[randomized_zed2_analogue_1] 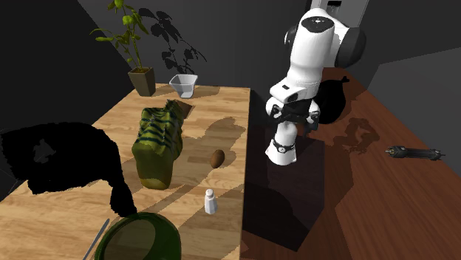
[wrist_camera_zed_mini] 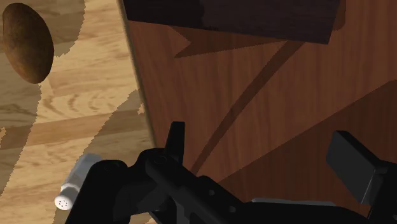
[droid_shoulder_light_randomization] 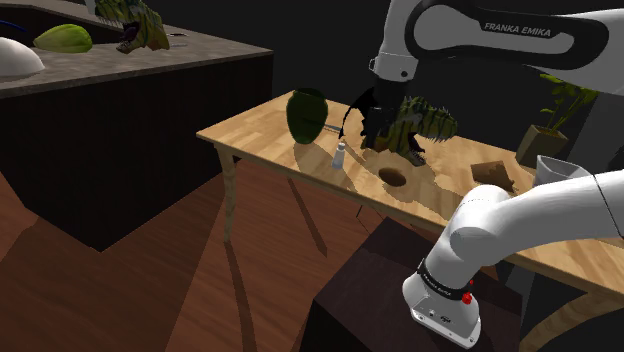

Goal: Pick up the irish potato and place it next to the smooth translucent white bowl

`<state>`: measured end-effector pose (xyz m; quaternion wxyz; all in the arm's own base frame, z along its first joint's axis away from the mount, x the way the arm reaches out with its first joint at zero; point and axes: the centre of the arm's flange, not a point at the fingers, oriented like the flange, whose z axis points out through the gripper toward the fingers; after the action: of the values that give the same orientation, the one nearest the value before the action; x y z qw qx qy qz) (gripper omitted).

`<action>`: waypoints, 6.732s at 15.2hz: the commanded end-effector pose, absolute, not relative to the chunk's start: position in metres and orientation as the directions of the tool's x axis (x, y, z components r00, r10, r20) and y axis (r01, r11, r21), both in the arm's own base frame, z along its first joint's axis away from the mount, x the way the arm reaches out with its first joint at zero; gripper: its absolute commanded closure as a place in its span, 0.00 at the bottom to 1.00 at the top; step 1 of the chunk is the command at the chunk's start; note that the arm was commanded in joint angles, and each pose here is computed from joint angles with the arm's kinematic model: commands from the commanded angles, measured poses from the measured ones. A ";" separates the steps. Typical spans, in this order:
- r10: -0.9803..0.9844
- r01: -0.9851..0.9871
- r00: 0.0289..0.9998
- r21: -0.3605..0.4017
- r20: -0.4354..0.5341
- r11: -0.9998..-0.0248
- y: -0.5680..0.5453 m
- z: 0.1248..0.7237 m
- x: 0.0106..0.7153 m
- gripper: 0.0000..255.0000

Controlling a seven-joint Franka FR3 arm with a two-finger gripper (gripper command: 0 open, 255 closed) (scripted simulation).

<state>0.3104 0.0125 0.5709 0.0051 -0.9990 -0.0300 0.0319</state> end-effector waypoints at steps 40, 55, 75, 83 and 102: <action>0.219 0.214 0.976 0.148 0.016 -0.966 -0.250 0.329 0.292 0.00; 0.219 0.214 0.976 0.148 0.016 -0.966 -0.250 0.340 0.292 1.00; 0.219 0.214 0.976 0.148 0.016 -0.966 -0.250 0.445 0.292 1.00; 0.219 0.214 0.976 0.148 0.016 -0.966 -0.250 0.487 0.292 1.00; 0.219 0.214 0.976 0.148 0.016 -0.966 -0.317 0.539 0.194 1.00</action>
<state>0.2068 -0.3084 0.5376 -0.0727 -0.9913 -0.1086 -0.0163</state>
